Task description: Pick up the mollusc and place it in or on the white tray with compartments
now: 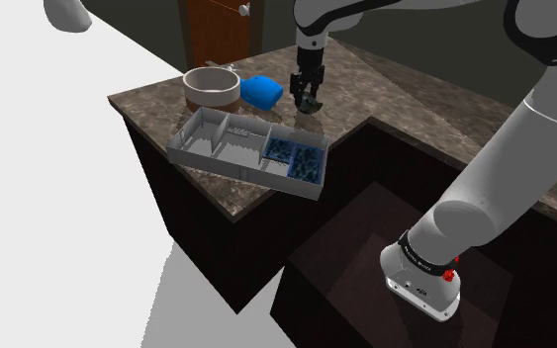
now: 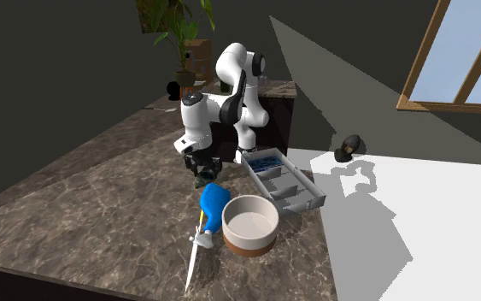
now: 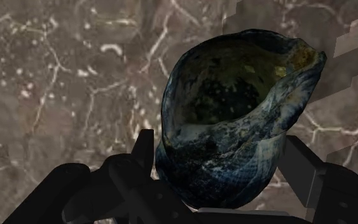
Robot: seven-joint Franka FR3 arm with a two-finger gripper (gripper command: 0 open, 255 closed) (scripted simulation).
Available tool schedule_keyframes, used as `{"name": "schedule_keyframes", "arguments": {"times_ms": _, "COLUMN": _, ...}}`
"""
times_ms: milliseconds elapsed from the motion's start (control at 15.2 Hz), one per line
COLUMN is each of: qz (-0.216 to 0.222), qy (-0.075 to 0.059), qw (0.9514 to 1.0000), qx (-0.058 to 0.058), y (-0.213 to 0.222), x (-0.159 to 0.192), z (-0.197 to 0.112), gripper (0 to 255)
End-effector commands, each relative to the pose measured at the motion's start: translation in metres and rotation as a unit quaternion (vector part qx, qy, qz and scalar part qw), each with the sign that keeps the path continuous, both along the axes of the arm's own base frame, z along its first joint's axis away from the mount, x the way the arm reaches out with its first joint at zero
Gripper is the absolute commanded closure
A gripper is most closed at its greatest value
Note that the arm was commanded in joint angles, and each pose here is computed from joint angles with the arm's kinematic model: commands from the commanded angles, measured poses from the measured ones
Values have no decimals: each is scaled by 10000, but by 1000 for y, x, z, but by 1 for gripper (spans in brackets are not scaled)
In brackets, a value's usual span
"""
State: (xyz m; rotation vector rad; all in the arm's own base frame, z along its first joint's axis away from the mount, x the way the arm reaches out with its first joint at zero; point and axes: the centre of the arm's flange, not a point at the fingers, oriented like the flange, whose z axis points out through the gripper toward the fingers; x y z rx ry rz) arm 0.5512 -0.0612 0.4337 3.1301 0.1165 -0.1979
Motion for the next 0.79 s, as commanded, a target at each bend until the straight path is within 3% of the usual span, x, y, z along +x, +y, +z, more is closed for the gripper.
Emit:
{"name": "schedule_keyframes", "arguments": {"times_ms": 0, "qz": 1, "qy": 4, "qw": 10000, "qx": 1, "y": 0, "x": 0, "z": 0, "gripper": 255}}
{"name": "schedule_keyframes", "arguments": {"times_ms": 330, "qz": 1, "qy": 3, "qw": 10000, "qx": 1, "y": 0, "x": 0, "z": 0, "gripper": 255}}
{"name": "schedule_keyframes", "arguments": {"times_ms": 726, "qz": 1, "qy": 3, "qw": 10000, "qx": 1, "y": 0, "x": 0, "z": 31, "gripper": 255}}
